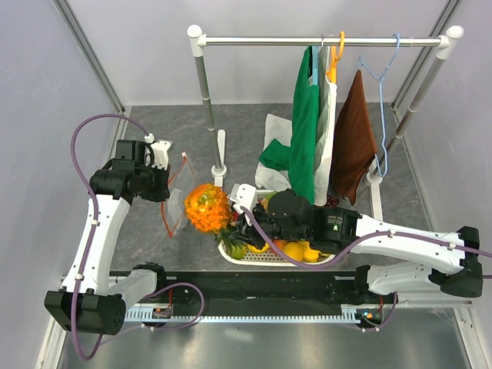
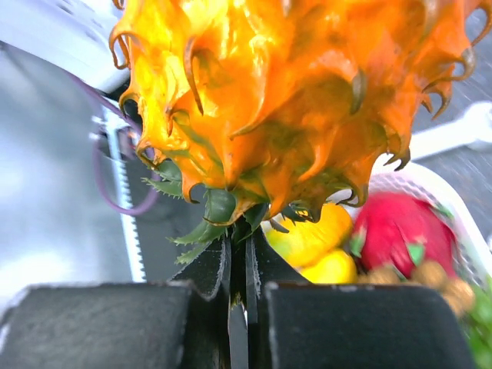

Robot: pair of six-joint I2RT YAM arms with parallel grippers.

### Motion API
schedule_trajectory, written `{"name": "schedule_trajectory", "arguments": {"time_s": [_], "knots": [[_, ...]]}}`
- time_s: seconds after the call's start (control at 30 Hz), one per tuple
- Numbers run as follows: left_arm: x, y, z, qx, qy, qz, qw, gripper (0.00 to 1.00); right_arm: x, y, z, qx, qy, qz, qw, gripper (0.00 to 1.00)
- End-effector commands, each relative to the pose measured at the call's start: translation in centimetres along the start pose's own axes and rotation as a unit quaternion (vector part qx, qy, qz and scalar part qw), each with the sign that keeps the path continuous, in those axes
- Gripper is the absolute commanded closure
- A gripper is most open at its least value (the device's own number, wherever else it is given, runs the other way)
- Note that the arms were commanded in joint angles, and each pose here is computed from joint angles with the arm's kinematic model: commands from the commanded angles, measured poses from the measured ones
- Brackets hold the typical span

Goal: Place the food in the zip-top bag and seal the zipper
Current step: Place the fake fruit in the zipper food storage bag.

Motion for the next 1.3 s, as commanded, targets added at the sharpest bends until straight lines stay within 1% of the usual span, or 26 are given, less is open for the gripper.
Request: {"name": "schedule_trajectory", "arguments": {"time_s": [0.0, 0.13, 0.17, 0.2, 0.23, 0.27, 0.3, 0.33, 0.4, 0.43, 0.53, 0.67, 0.77, 0.9, 0.97, 1.07, 1.17, 1.27], "knots": [[-0.6, -0.1, -0.2, -0.009, -0.026, 0.023, 0.999, 0.98, -2.3, 1.6, 0.4, -0.052, -0.015, 0.018, 0.998, 1.00], [-0.7, -0.3, -0.3, -0.006, -0.032, 0.025, 0.999, 0.98, -3.2, 2.1, 1.6, -0.070, -0.012, 0.036, 0.997, 1.00], [-0.8, -0.4, -0.3, -0.002, -0.034, 0.023, 0.999, 0.98, -3.2, 2.3, 1.9, -0.086, -0.005, 0.045, 0.995, 1.00], [-0.9, -0.4, -0.3, -0.001, -0.037, 0.023, 0.999, 0.98, -2.9, 2.3, 2.8, -0.092, 0.009, 0.066, 0.994, 1.00], [-0.9, -0.5, -0.3, -0.001, -0.040, 0.022, 0.999, 0.98, -3.4, 1.9, 3.2, -0.095, 0.009, 0.082, 0.992, 1.00], [-0.9, -0.6, -0.3, 0.002, -0.042, 0.021, 0.999, 0.98, -3.4, 2.0, 3.6, -0.118, 0.023, 0.095, 0.988, 1.00], [-0.9, -0.5, -0.2, 0.003, -0.043, 0.021, 0.999, 0.98, -3.1, 1.7, 4.6, -0.118, 0.040, 0.128, 0.984, 1.00], [-0.9, -0.6, -0.3, 0.003, -0.045, 0.020, 0.999, 0.98, -3.8, 1.0, 4.9, -0.122, 0.034, 0.146, 0.981, 1.00], [-1.0, -0.7, -0.4, 0.003, -0.053, 0.020, 0.998, 0.98, -3.7, 0.4, 6.0, -0.139, 0.058, 0.189, 0.970, 1.00], [-0.9, -0.7, -0.6, 0.002, -0.059, 0.020, 0.998, 0.98, -4.3, -0.3, 6.2, -0.137, 0.057, 0.222, 0.964, 1.00], [-1.0, -0.8, -0.7, 0.000, -0.072, 0.023, 0.997, 0.98, -4.3, -1.1, 7.0, -0.146, 0.076, 0.276, 0.947, 1.00], [-0.6, -0.9, -0.4, 0.001, -0.078, 0.026, 0.997, 0.98, -3.9, -1.3, 8.1, -0.174, 0.099, 0.322, 0.925, 1.00], [-0.5, -0.9, -0.4, -0.001, -0.084, 0.030, 0.996, 0.98, -4.2, -1.3, 8.6, -0.183, 0.100, 0.347, 0.914, 1.00], [-0.3, -0.9, -0.3, -0.006, -0.085, 0.032, 0.996, 0.98, -5.4, -1.1, 9.1, -0.203, 0.092, 0.352, 0.909, 1.00], [-0.3, -1.1, -0.3, 0.002, -0.088, 0.030, 0.996, 0.98, -5.1, -1.2, 9.9, -0.201, 0.103, 0.368, 0.902, 1.00], [-0.3, -1.3, -0.6, 0.012, -0.096, 0.035, 0.995, 0.98, -4.5, -1.8, 10.5, -0.191, 0.109, 0.369, 0.903, 1.00], [-0.3, -1.5, -1.1, 0.016, -0.101, 0.040, 0.994, 0.98, -3.2, -3.5, 11.1, -0.156, 0.120, 0.381, 0.904, 1.00], [-0.5, -1.8, -1.9, 0.031, -0.111, 0.045, 0.992, 0.98, -1.6, -5.6, 11.1, -0.107, 0.130, 0.417, 0.893, 1.00]]}}
Point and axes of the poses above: each gripper's point midway between its finger pads, its own z axis out along the fingers, its own y axis along the line the jaws close on, x = y × z, the point moved 9 cm from there along -z, back along the fingers, and after that the axes turned 12 degrees about z, right-handed, at the moved point
